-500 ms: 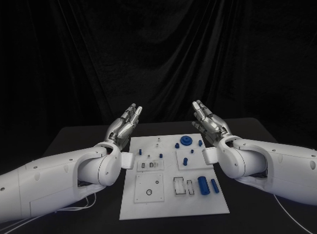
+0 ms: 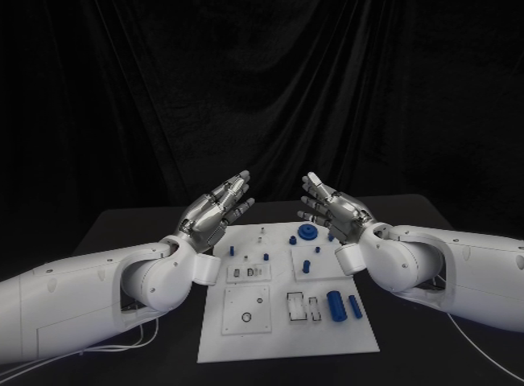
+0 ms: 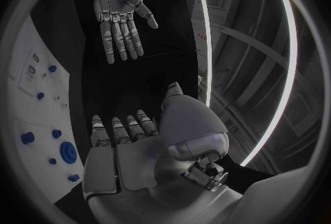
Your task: Assemble the parts on the task board
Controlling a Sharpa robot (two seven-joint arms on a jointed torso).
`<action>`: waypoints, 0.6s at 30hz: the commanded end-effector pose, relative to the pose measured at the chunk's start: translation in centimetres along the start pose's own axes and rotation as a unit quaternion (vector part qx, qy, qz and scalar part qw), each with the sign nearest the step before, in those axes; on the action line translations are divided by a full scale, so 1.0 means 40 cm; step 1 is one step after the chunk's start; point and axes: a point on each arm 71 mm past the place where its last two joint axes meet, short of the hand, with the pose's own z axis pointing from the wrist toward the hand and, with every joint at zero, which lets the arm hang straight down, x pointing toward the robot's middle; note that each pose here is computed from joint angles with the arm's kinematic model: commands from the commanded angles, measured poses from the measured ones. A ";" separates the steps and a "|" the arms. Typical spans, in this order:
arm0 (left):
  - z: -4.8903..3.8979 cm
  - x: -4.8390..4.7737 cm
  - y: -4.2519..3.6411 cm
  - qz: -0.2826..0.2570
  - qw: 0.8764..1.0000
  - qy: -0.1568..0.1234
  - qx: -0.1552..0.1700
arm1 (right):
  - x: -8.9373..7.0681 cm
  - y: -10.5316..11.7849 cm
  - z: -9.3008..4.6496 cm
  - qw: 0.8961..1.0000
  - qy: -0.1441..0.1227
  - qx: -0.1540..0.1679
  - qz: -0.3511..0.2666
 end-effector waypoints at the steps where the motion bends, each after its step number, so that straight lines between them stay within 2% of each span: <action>1: -0.005 -0.067 -0.049 0.020 0.996 0.027 0.083 | -0.068 0.025 -0.025 1.000 0.022 -0.011 0.008; 8: -0.016 -0.097 -0.062 0.035 0.995 0.025 0.088 | -0.091 0.061 -0.022 0.999 0.021 -0.025 0.001; 14: -0.035 -0.124 -0.080 0.085 0.991 0.039 0.095 | -0.116 0.128 -0.026 0.999 0.012 -0.044 -0.012; 18: -0.054 -0.135 -0.093 0.105 0.989 0.038 0.099 | -0.128 0.174 -0.027 0.998 0.007 -0.044 -0.042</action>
